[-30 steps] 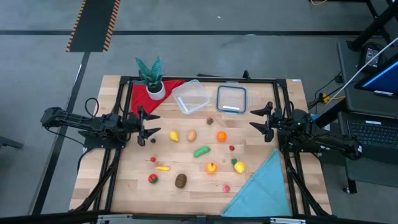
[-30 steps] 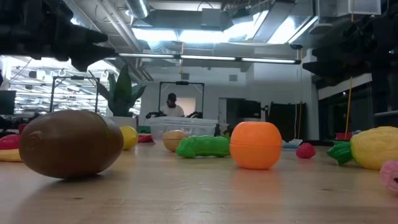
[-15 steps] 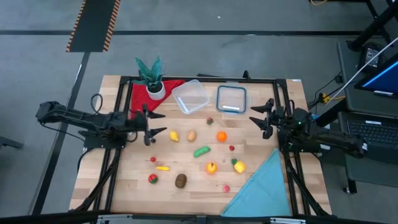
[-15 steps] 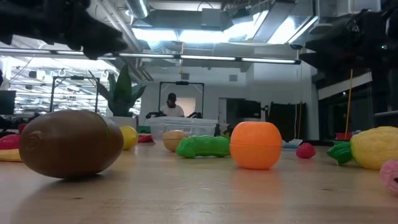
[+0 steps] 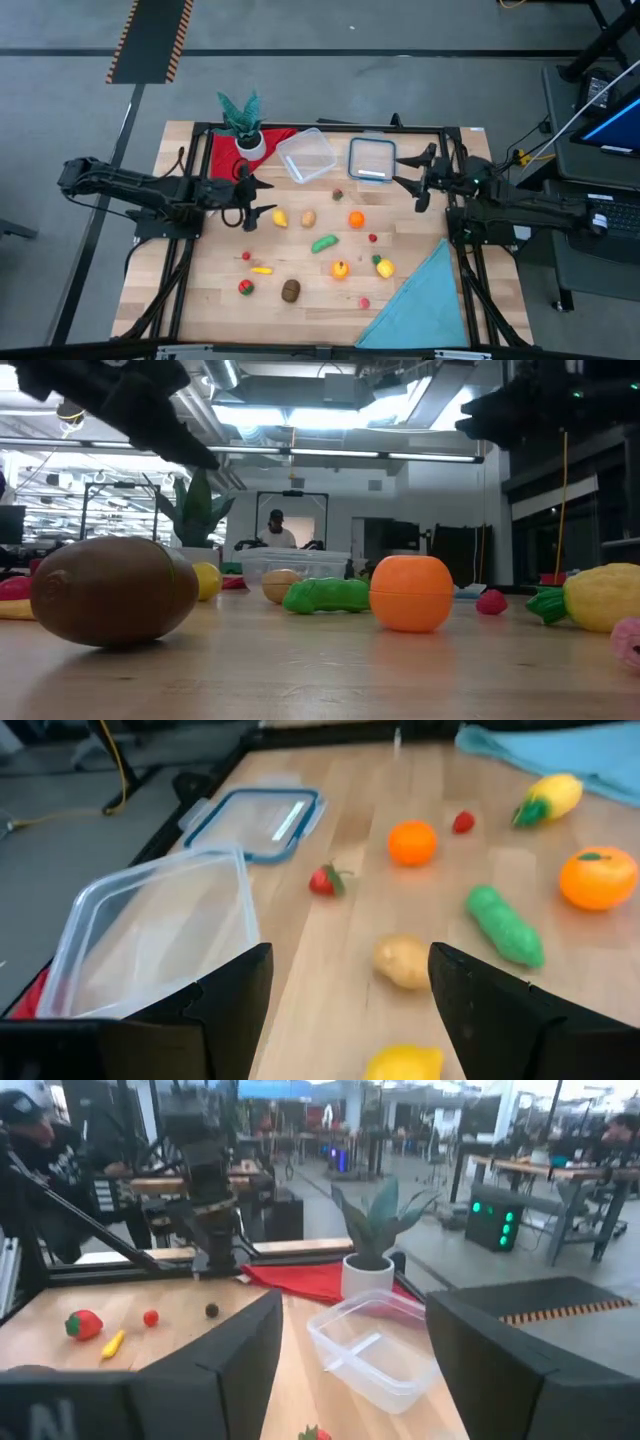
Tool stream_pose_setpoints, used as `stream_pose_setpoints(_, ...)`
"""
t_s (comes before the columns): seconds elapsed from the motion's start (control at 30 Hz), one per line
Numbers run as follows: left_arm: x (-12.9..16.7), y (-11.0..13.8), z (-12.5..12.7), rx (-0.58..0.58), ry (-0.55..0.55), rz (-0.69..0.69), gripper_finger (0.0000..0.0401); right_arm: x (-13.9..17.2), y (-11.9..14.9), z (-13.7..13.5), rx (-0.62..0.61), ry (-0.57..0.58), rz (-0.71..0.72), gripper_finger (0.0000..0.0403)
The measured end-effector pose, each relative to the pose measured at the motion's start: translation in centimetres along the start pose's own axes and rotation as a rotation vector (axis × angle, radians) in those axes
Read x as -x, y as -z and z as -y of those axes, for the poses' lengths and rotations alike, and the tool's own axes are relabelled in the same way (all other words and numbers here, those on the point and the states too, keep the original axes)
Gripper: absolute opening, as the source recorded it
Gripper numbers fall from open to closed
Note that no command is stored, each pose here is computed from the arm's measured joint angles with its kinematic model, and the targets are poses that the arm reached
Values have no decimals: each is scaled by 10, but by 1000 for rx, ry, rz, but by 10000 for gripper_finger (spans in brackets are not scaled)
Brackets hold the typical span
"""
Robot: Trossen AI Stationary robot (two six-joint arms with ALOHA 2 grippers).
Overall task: Pick and placing Produce into tupperware
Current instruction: Put the lemon into the transparent bin
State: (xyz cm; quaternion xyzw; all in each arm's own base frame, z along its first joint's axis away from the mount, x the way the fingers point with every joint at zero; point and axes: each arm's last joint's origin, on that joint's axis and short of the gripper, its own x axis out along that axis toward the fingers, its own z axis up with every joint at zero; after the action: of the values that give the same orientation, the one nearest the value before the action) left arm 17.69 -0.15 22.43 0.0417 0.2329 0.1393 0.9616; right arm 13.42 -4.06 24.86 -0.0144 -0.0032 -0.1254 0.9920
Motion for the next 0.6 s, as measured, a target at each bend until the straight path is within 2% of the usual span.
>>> stream_pose_setpoints(0.2, 4, -10, -1, -26, 0, -75, 261, -26, -11, 2, -48, 0, -87, 248)
stream_pose_setpoints(0.6, 5, -3, -2, -53, -4, -147, 261, -49, 13, 2, -52, -3, -268, 248)
